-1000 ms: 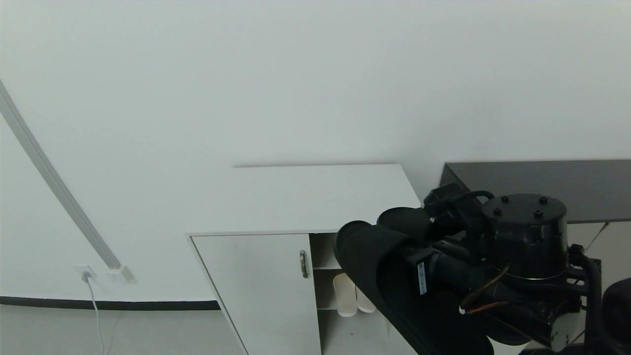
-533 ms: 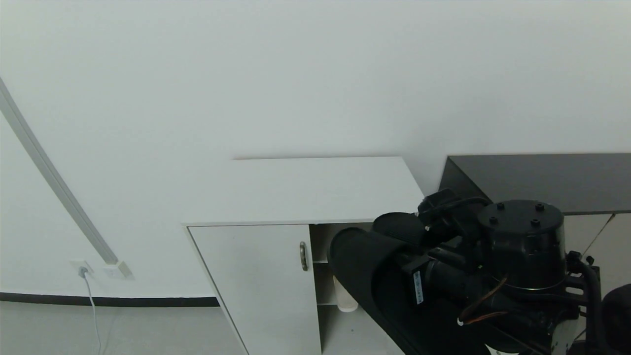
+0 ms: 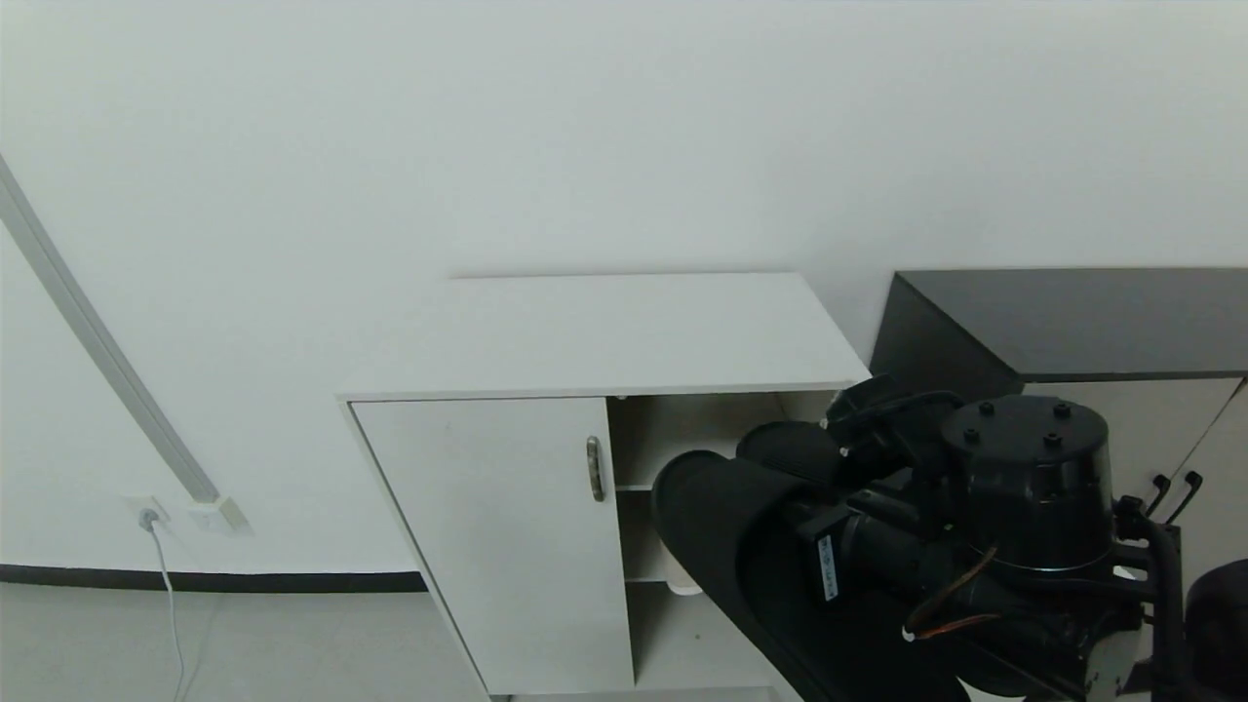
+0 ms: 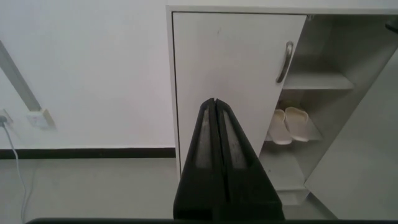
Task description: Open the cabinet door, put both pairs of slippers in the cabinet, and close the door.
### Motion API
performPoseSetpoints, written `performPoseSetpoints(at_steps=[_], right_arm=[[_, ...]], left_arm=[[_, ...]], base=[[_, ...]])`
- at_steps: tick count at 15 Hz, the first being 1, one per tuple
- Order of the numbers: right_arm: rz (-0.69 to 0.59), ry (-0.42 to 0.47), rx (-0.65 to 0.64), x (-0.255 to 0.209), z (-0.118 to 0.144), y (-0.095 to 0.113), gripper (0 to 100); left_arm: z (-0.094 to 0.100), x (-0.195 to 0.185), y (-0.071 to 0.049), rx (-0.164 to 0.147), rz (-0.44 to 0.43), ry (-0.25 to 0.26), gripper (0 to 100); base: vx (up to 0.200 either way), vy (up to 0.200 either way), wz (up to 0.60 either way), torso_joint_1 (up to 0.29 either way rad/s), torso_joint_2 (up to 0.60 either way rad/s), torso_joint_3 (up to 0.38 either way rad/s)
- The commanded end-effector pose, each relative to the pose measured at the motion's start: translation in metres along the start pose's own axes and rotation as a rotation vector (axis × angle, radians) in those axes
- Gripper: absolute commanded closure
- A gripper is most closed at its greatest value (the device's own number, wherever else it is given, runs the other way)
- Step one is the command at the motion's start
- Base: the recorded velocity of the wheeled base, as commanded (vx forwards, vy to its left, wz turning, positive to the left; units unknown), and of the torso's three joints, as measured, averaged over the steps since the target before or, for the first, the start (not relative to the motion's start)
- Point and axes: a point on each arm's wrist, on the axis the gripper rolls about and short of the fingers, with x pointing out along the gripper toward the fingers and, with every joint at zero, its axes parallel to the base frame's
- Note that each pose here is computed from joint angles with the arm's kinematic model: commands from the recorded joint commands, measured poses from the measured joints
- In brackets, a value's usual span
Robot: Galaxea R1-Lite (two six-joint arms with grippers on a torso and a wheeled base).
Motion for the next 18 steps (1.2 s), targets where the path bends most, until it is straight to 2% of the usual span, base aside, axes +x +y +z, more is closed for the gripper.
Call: performPoseSetpoints(at_steps=[1,11,18], right_arm=[[-0.002,0.007,-0.002,0.0018,-0.0017,0.0004,100],[-0.001,0.016,-0.022,0.0013,-0.0046,0.0004,100],[-0.001,0.016,-0.022,0.0013,-0.0046,0.0004,100]], left_arm=[[0.0000,0.0001,0.0000,0.000,0.001,0.001,100],[0.0000,0.0001,0.0000,0.000,0.001,0.001,100],[0.0000,0.0001,0.0000,0.000,0.002,0.001,100]], base=[[0.000,0.000,0.00,-0.217,0.55,0.325],[0.000,0.000,0.00,-0.183,0.51,0.324],[0.000,0.000,0.00,-0.122,0.46,0.340]])
